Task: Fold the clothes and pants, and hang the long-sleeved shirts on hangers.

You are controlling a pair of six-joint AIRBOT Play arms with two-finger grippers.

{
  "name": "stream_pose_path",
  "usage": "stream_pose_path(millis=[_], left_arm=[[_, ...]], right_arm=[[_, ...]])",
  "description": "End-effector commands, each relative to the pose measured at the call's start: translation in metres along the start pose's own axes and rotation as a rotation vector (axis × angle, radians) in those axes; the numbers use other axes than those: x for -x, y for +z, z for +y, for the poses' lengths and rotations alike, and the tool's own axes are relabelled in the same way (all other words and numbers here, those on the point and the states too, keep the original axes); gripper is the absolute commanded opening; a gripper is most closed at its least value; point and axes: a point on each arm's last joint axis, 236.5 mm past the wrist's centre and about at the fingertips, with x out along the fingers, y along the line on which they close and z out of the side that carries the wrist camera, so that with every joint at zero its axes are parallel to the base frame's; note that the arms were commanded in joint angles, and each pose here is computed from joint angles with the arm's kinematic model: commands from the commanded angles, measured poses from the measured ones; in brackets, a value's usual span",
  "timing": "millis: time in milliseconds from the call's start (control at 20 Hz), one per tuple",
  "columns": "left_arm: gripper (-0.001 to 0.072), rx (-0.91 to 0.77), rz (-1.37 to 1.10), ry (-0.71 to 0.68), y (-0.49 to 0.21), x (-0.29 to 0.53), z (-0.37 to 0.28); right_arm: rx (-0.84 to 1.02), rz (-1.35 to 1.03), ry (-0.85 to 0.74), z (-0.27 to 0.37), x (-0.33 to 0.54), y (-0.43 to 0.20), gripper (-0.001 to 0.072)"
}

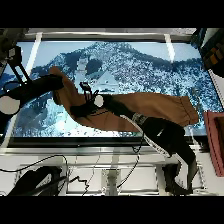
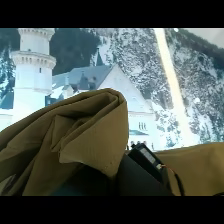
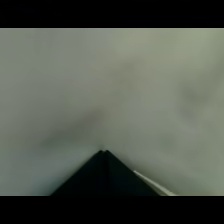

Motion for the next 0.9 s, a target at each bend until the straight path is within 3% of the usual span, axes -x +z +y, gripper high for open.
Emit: stream_pose_path(millis=[0,150,350,550,800,850], left_arm=[[0.0025,0.058,0.011,-0.036,-0.003,-0.005,-0.007],[0.0025,0.06,0.054,-0.06,-0.016,-0.018,-0.017],[0.0025,-0.005,0.152,-0.165,-0.06,-0.05,-0.074],[0.0023,-0.125,0.117,-0.322,-0.099,-0.073,-0.166],[0.0026,-0.023,0.347,-0.325,-0.203,-0.106,-0.2],[0.013,-0.04,0.384,-0.328,-0.221,-0.107,-0.204]], right_arm=[[0.051,0.071,-0.074,-0.032,0.018,-0.002,0.0033],[0.174,0.131,-0.223,-0.099,0.094,0.02,0.0032],[0.104,-0.025,-0.324,-0.152,0.25,0.073,0.0034],[0.032,-0.304,-0.405,-0.17,0.394,0.102,0.0034],[-0.007,-0.437,-0.472,-0.173,0.478,0.091,0.0035],[-0.012,-0.443,-0.477,-0.174,0.483,0.089,0.0034]])
